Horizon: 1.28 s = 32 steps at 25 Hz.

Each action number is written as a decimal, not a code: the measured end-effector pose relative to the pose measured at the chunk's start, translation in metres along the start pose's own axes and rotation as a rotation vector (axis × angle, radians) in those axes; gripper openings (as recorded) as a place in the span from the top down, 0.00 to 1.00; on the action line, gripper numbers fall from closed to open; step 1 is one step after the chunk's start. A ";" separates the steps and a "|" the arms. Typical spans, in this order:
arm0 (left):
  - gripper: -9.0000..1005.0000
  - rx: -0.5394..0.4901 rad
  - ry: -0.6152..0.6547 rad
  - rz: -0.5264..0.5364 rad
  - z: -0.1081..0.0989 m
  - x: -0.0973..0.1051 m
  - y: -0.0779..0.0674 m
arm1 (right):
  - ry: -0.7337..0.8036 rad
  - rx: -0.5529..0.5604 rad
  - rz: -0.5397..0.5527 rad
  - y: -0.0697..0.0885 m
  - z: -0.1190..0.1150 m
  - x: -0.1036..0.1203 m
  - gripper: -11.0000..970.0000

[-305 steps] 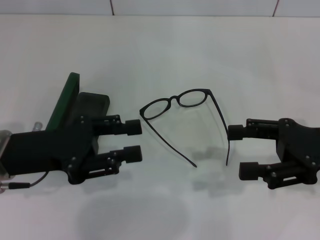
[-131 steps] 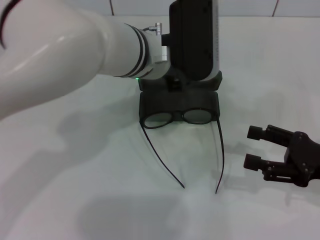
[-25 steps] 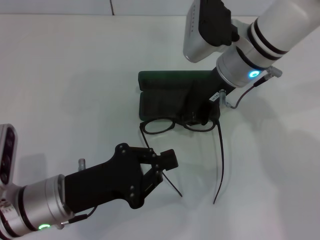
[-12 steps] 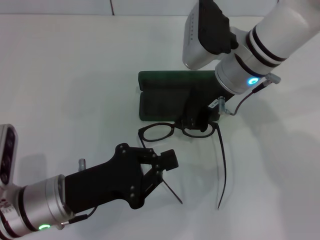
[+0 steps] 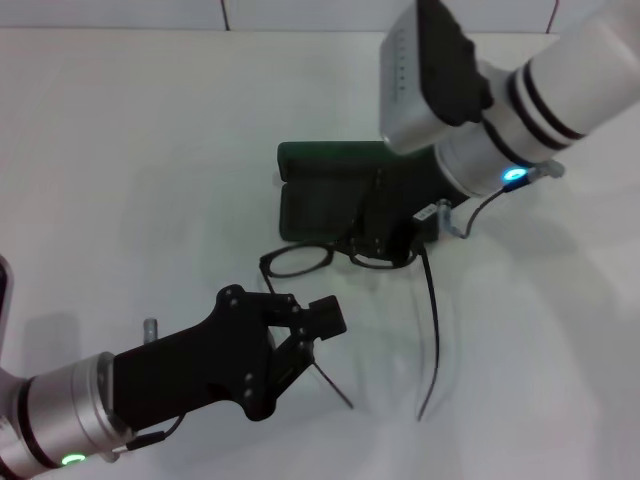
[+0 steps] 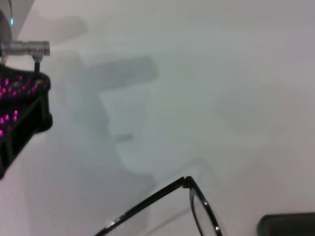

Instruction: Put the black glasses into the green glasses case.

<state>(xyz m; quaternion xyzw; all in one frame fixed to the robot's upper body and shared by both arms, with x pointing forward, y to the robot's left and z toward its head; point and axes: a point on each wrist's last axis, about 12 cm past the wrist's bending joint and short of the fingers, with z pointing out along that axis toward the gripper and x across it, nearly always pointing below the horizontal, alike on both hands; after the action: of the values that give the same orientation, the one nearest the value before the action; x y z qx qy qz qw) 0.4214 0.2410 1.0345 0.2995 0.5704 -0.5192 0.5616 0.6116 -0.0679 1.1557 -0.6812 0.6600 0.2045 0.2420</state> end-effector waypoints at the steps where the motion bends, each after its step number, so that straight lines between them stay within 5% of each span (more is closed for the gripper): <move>1: 0.95 0.006 -0.005 0.003 0.001 -0.001 0.000 | -0.011 0.025 0.002 0.004 -0.006 0.005 0.95; 8: 0.95 0.069 -0.057 0.052 0.016 -0.014 0.007 | -0.146 0.184 0.056 0.024 -0.058 0.039 0.95; 16: 0.95 0.135 -0.198 0.134 0.028 -0.042 0.017 | -0.471 0.213 0.190 0.058 -0.107 0.081 0.95; 25: 0.95 0.337 -0.260 0.141 0.062 -0.069 0.022 | -0.862 0.220 0.284 0.087 -0.124 0.137 0.95; 32: 0.96 0.523 -0.261 0.162 0.088 -0.077 0.009 | -0.940 0.189 0.318 0.081 -0.115 0.152 0.95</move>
<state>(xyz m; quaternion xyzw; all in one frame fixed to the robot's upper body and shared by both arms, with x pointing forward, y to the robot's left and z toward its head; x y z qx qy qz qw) 0.4734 0.1800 1.1203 0.4093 0.3146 -0.6363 0.5733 0.5329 -0.2592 1.1518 -0.3817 0.5909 0.4625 0.5396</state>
